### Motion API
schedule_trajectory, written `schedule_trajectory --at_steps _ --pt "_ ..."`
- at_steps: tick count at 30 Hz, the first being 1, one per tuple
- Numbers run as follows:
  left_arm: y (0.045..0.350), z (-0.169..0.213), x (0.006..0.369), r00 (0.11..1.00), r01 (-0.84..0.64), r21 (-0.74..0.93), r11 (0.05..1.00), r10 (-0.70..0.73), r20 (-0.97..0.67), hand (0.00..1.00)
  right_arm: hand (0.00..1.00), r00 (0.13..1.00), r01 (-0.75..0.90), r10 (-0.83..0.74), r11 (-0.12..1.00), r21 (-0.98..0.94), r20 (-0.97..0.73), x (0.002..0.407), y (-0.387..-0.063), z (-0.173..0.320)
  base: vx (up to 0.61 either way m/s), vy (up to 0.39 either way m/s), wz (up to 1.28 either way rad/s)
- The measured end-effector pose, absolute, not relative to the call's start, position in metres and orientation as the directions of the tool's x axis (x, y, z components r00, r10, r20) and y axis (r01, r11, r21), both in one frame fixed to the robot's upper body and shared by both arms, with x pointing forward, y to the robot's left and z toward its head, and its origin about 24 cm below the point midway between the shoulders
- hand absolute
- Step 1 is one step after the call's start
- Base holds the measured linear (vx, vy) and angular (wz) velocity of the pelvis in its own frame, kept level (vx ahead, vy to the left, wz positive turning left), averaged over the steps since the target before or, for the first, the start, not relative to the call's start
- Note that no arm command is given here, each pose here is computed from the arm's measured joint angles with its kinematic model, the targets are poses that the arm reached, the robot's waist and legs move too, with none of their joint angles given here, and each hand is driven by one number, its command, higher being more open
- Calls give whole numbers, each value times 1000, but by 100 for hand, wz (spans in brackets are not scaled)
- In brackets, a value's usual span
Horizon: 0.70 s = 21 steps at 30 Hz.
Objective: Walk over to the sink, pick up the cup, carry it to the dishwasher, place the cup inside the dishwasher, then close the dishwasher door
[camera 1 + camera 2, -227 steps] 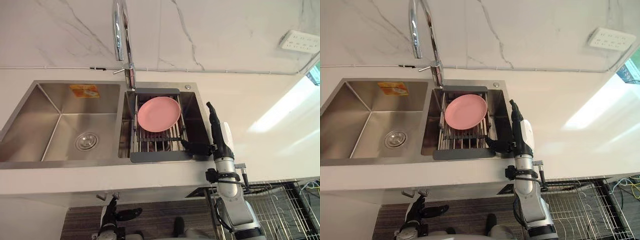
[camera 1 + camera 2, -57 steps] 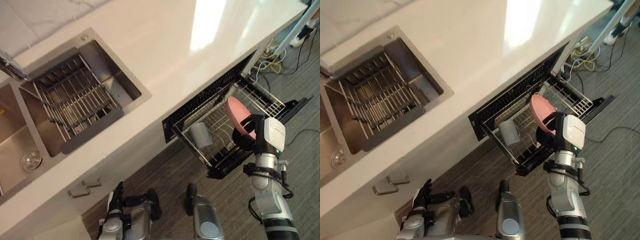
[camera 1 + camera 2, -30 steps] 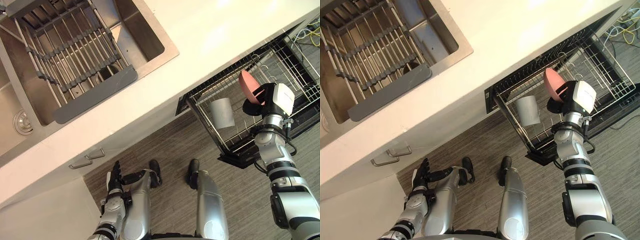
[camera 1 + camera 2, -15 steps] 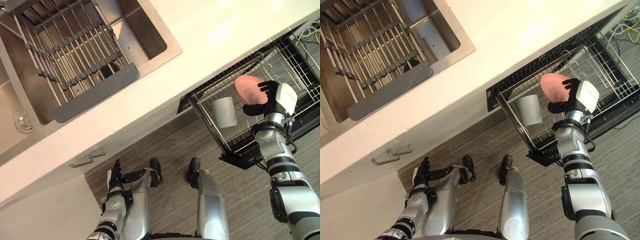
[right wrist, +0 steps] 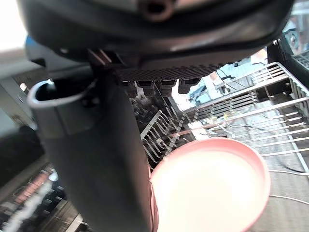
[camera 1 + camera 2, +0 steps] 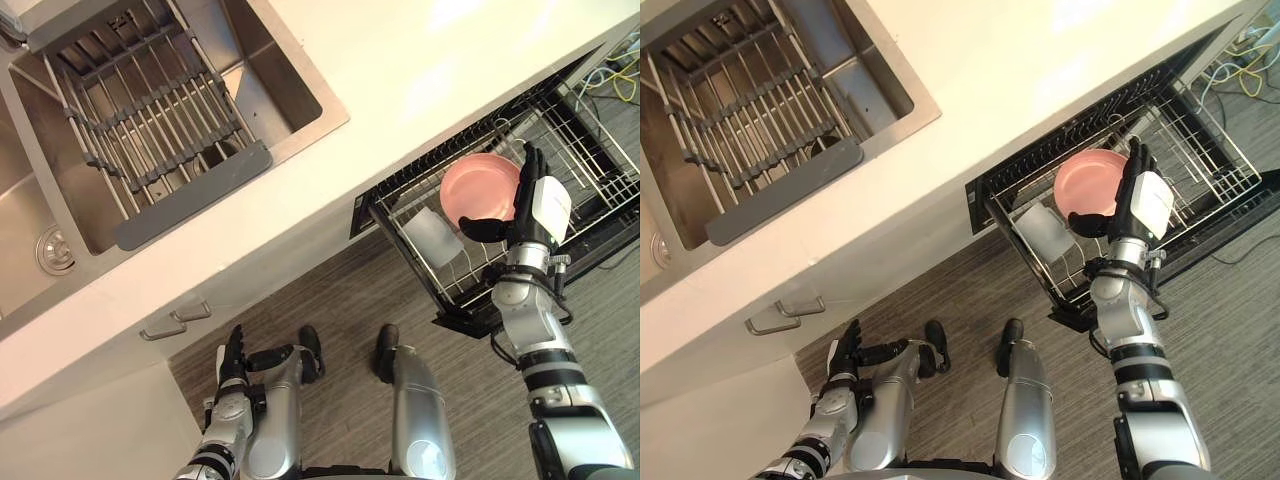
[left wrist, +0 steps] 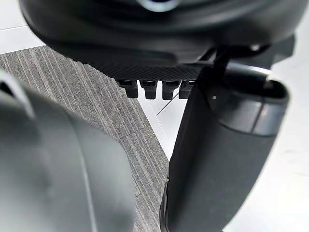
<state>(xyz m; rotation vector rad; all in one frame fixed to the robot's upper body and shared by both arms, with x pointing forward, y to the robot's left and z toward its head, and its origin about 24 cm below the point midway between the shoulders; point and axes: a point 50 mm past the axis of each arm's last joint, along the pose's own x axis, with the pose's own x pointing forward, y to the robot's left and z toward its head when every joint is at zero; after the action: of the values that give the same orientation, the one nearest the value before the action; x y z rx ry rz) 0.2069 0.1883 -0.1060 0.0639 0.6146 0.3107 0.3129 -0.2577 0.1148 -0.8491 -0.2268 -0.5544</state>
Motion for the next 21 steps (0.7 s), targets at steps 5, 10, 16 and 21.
schedule_trajectory --at_steps 5,10,16,21 --pt "194 -108 202 767 -243 186 952 305 -564 100 100 817 573 -344 579 -580 463 290 -248 121 47 -4 -15" --pt "197 -113 192 755 -218 203 955 297 -585 100 100 784 604 -336 608 -516 522 262 -242 126 71 27 -19" --pt "201 -124 170 713 -178 241 954 294 -637 100 100 782 616 -432 646 -450 450 220 -237 98 114 35 -20" --pt "198 -134 149 667 -164 245 956 290 -687 100 100 795 606 -523 686 -402 307 190 -236 68 139 47 -18"
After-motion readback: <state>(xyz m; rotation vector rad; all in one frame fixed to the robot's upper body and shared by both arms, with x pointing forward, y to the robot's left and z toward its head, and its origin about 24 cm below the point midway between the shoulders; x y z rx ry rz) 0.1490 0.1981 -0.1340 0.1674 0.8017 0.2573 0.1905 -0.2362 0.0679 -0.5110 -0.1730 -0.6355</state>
